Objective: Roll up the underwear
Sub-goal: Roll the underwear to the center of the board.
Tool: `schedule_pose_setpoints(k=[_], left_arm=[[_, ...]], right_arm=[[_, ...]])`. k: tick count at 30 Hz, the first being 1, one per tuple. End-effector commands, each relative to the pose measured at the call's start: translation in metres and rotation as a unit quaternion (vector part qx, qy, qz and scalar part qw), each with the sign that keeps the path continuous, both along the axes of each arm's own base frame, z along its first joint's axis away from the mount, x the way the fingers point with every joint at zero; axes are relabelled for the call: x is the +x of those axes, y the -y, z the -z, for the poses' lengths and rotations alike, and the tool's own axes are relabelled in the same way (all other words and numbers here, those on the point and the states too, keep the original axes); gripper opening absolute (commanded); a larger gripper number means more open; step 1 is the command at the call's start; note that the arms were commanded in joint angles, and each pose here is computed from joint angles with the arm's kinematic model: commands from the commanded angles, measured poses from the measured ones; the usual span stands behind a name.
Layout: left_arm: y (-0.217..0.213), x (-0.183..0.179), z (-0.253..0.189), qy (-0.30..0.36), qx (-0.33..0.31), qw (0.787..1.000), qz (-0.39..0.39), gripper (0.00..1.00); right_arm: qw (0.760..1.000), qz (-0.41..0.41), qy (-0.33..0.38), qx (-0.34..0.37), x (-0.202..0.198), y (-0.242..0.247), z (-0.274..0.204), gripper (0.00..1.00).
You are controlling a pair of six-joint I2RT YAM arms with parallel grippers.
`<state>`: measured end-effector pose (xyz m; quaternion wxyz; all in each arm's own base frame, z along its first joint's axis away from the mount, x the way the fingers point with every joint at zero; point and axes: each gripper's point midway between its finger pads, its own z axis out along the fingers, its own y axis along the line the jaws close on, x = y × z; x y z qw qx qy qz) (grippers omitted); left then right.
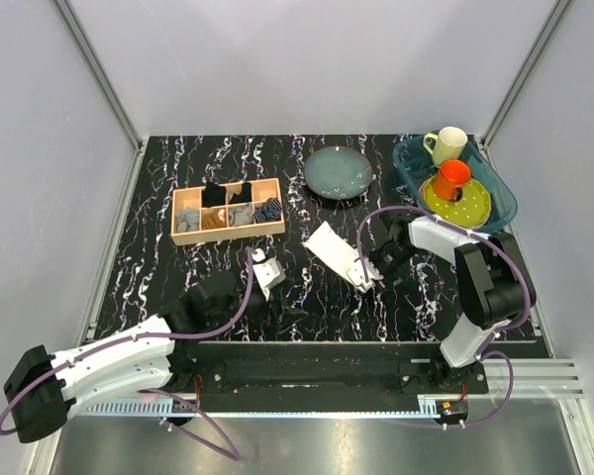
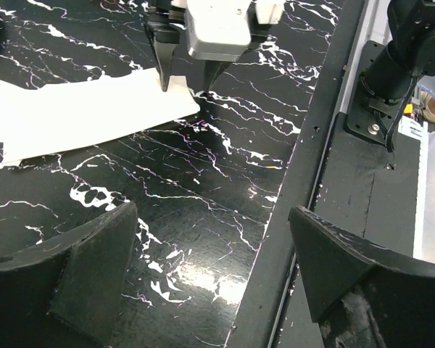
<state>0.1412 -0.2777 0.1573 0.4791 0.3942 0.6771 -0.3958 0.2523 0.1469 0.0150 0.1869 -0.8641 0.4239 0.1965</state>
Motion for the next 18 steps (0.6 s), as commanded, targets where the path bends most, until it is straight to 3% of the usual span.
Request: schedule_pose_setpoints(k=[1,13,18], left_arm=[[0.008,-0.006,-0.014,0.047,-0.021,0.998,0.029,0.89],[0.015,-0.017,-0.005,0.113,-0.011,0.991,0.068,0.89],[0.022,-0.016,0.000,0.131,-0.001,0.988,0.082,0.89]], right_arm=[[0.997,-0.057,0.050,-0.021,0.020,0.002,0.015,0.59],[0.998,-0.025,0.034,-0.043,0.032,-0.003,0.029,0.41],[0.998,-0.009,-0.006,-0.067,0.026,-0.003,0.028,0.28]])
